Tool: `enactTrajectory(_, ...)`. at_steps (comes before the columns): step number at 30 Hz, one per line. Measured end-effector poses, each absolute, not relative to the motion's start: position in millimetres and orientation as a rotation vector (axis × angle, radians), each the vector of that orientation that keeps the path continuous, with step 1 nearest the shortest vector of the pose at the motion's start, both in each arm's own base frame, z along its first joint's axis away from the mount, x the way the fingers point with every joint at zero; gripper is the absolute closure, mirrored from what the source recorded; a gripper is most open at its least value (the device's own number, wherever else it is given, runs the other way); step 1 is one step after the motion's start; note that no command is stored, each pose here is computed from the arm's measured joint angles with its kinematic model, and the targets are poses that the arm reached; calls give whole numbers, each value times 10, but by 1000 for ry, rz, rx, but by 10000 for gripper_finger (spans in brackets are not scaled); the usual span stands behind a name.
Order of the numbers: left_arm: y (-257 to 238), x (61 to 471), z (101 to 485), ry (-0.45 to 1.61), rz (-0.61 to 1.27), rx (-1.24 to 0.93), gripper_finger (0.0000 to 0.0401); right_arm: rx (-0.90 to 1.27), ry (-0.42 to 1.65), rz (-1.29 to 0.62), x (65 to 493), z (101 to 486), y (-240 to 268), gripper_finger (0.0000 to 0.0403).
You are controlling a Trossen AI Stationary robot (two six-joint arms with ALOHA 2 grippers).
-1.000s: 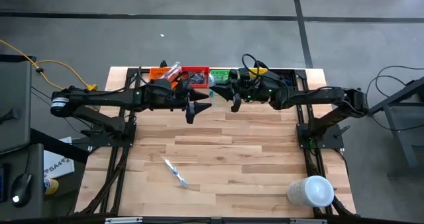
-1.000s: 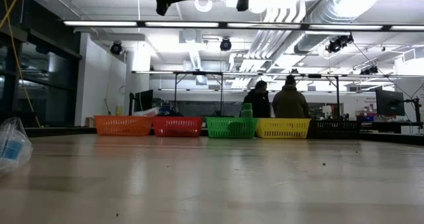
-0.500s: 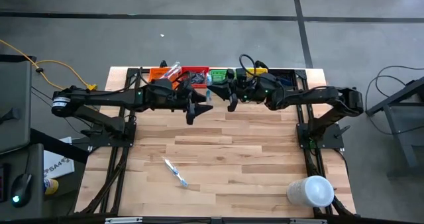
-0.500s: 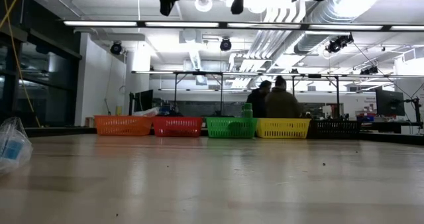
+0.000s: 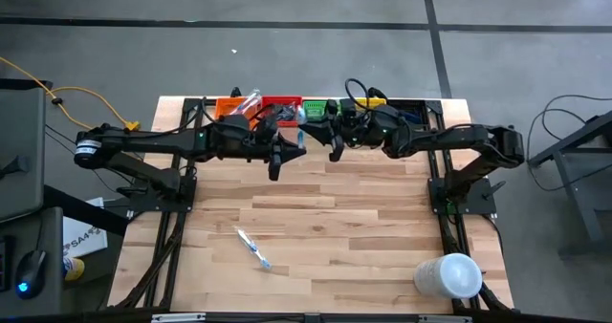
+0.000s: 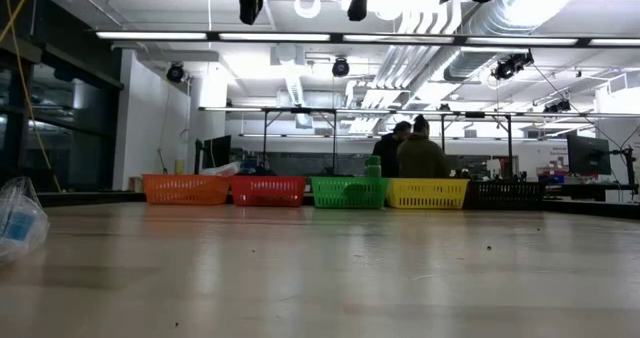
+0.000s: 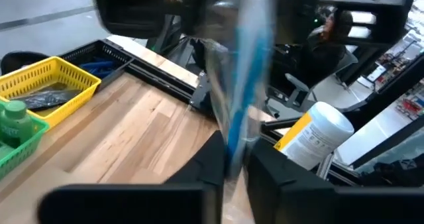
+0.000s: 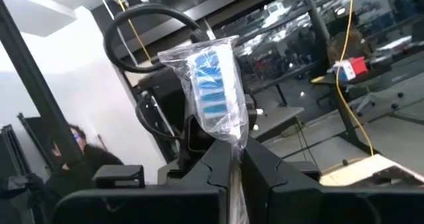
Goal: Pick & Place Travel size toiletries
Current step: Put the blue toothbrush into the orange bin
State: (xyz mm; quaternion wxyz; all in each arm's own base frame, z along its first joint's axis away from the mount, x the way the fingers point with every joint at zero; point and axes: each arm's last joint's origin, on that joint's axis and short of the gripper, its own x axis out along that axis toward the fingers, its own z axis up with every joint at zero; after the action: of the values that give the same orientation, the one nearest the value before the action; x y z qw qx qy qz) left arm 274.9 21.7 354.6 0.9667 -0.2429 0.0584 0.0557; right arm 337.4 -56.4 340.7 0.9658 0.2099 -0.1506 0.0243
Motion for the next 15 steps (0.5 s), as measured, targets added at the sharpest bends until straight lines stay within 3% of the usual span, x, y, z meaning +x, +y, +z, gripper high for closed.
enactTrajectory(2, 216, 2745, 3532, 132, 123, -499, 378, 432, -290, 53, 3380, 3392, -565, 395)
enactTrajectory(7, 218, 2741, 3513, 150, 134, -504, 372, 425, -263, 33, 3386, 3364, -582, 373)
enactTrajectory(15, 309, 2691, 3438, 223, 237, -503, 376, 518, -197, 170, 3265, 3412, -802, 217)
